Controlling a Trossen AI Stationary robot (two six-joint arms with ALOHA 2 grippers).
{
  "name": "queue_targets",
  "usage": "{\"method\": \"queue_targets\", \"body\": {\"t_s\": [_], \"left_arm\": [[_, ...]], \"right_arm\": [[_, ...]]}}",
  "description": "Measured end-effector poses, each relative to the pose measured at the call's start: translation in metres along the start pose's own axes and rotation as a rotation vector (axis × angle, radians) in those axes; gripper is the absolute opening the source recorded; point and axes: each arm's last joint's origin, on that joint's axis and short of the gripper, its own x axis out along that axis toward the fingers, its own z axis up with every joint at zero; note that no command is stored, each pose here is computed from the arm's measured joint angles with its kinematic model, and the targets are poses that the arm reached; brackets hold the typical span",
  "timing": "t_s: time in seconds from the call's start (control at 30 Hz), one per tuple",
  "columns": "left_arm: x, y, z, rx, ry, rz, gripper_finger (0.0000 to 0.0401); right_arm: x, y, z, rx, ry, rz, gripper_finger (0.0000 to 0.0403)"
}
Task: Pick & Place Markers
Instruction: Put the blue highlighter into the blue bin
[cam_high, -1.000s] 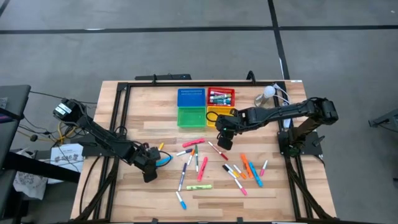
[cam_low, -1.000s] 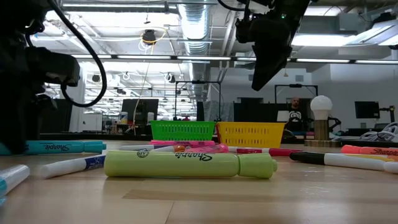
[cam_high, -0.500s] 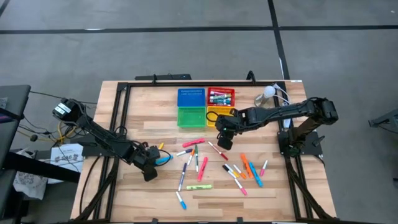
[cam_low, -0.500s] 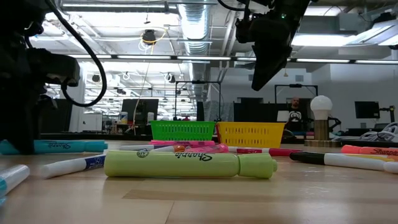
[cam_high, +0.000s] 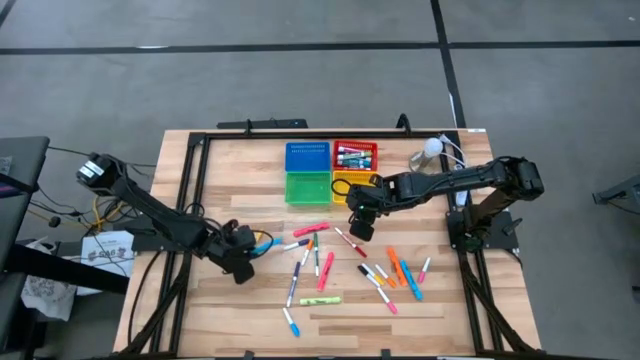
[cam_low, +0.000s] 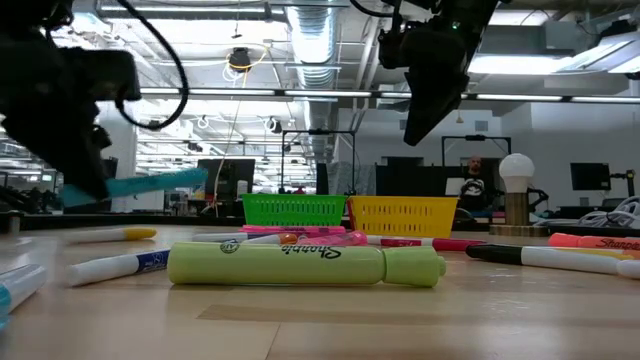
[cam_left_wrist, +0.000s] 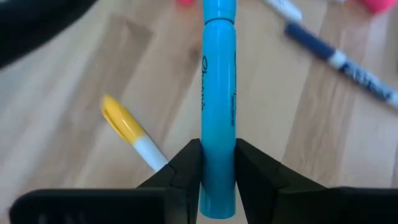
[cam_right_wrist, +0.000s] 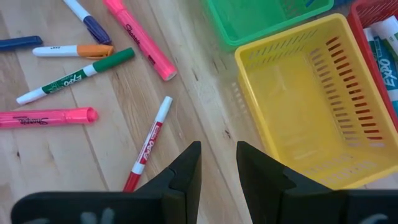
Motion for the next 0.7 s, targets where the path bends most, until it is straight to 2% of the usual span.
{"method": "queue_targets", "body": {"t_s": [0.13,0.37,0.47,0.6,0.7], "left_arm": [[-0.005,0.008,0.010,-0.005,-0.077,0.040,0.0084],[-0.010,0.031,0.032,-0.007,-0.222,0.188,0.0084],[-0.016,0.038,0.045,-0.063,-0.342,0.230,0.0084],[-0.026,0.042,0.061,-0.030,-0.495,0.291,0.0085],[-0.034,0.049,0.075,-0.057,-0.618,0.370,0.0085]], "right_arm": [[0.000,0.000,0.000,0.000,0.000,0.000,0.0091],[0.000,0.001,0.004,0.008,-0.039,0.012,0.0091],[0.000,0.002,0.006,0.012,-0.062,0.019,0.0091],[0.000,0.002,0.008,0.017,-0.083,0.026,0.0091],[-0.001,0.003,0.008,0.017,-0.087,0.027,0.0091]]}}
